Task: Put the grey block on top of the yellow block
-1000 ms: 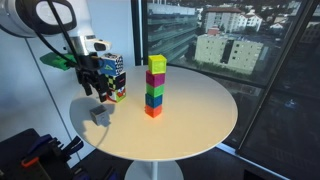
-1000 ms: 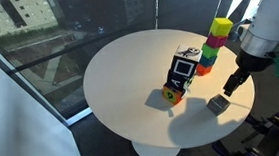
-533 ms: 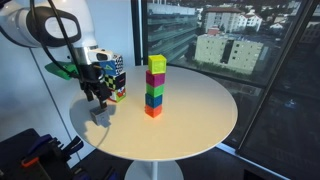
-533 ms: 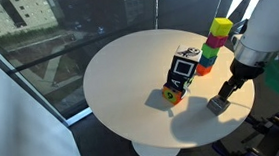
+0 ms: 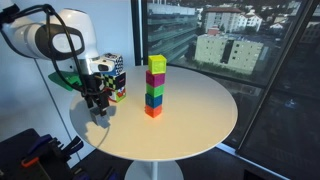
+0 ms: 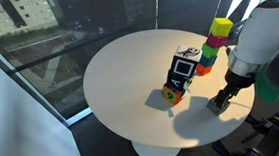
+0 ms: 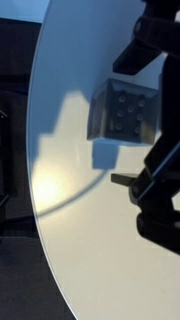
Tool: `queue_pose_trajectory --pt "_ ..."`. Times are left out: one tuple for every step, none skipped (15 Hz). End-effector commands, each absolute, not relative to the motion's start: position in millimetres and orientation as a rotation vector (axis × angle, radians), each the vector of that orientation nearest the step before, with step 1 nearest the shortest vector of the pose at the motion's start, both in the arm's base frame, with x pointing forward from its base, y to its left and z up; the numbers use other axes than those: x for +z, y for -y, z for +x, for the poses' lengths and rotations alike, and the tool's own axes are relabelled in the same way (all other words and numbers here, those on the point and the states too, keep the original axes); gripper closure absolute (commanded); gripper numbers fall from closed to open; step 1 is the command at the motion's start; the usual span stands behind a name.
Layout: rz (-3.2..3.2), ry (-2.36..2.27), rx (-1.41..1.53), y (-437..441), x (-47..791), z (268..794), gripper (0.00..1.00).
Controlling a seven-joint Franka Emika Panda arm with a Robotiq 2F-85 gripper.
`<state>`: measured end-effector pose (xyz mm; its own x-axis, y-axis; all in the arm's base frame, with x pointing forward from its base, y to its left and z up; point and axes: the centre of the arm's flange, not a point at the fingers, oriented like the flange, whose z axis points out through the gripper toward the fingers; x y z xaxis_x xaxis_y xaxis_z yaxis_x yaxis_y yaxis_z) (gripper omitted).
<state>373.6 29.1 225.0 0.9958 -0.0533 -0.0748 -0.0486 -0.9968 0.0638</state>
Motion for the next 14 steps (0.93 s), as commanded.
queue_pose_trajectory --pt "3.074 0.095 -0.098 -31.9 213.5 370.1 0.0" --pt "3.075 0.095 -0.1 -31.8 211.3 370.2 0.0" --pt "3.075 0.095 -0.104 -31.8 209.4 370.3 0.0" --pt "3.075 0.095 -0.105 -31.9 207.7 370.4 0.0" --pt "3.074 0.097 -0.106 -31.8 206.2 371.0 0.0" --pt "3.074 0.099 -0.107 -32.0 205.1 371.4 0.25" --pt "3.073 0.1 -0.103 -32.1 204.1 371.8 0.27" --pt "3.07 0.103 -0.107 -32.1 203.1 372.3 0.34" --pt "3.067 0.108 -0.11 -32.0 202.8 372.2 0.44" --pt "3.064 0.116 -0.116 -31.0 205.4 372.5 0.51" --pt "3.057 0.13 -0.119 -29.4 208.3 373.3 0.6" --pt "3.053 0.135 -0.133 -27.3 212.7 374.6 0.66" --pt "3.044 0.147 -0.135 -25.1 214.9 375.7 0.67" --pt "3.037 0.152 -0.152 -21.7 218.3 377.2 0.67"
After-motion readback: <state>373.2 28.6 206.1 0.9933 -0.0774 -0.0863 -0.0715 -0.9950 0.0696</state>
